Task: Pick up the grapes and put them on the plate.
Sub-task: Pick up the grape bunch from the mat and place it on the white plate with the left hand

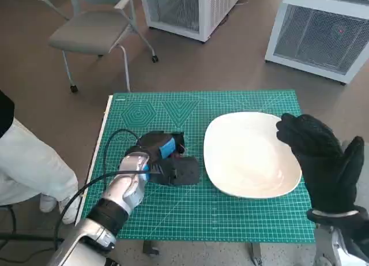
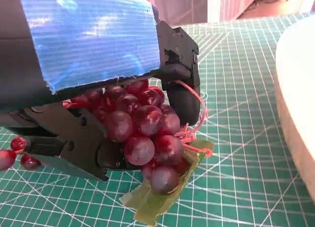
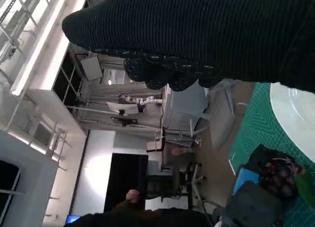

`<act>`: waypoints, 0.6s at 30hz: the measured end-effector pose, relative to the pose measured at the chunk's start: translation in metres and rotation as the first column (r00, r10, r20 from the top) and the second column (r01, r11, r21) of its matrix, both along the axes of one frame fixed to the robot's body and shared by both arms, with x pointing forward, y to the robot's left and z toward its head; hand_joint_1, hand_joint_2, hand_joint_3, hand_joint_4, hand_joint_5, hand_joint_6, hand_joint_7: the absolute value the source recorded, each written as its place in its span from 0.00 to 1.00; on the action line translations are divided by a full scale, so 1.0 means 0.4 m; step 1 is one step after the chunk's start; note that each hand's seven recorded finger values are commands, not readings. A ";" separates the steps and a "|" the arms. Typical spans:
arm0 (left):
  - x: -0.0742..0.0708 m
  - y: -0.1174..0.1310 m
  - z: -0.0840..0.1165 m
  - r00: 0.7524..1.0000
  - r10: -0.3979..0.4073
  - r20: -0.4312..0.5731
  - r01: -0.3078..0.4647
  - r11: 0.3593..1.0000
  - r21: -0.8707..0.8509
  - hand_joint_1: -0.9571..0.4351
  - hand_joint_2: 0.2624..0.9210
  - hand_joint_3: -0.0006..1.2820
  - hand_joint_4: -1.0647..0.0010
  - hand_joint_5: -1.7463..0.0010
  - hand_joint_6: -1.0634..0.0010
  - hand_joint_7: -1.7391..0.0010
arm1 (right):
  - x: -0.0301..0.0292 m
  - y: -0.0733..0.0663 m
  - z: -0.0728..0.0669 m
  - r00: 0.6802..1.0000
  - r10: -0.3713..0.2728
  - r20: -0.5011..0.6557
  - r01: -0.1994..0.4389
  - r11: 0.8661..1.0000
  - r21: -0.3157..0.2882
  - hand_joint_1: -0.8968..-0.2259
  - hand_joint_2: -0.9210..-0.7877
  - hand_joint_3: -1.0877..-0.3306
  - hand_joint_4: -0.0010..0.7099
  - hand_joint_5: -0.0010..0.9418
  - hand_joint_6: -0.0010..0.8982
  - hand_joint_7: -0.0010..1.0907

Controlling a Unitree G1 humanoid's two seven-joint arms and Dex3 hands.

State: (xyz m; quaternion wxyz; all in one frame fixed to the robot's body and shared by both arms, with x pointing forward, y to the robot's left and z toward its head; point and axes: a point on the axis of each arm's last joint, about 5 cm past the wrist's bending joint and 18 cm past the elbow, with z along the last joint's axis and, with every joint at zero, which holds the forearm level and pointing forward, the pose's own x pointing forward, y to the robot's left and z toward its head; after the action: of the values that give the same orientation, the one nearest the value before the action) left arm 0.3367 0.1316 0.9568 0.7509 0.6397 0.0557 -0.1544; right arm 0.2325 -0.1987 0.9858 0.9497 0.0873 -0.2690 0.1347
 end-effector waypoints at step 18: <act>-0.022 -0.016 0.112 0.986 -0.072 0.149 0.086 0.993 -0.085 0.69 0.68 0.41 0.50 0.16 0.42 0.32 | 0.002 0.000 0.002 1.000 0.002 0.004 -0.002 1.000 -0.001 0.80 0.00 0.63 0.60 0.85 0.25 0.90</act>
State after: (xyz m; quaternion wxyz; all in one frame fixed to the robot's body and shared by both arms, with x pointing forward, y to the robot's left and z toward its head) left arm 0.3278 0.1252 1.0017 0.7745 0.6162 -0.0320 -0.1392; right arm 0.2333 -0.1988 0.9866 0.9490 0.0870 -0.2709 0.1357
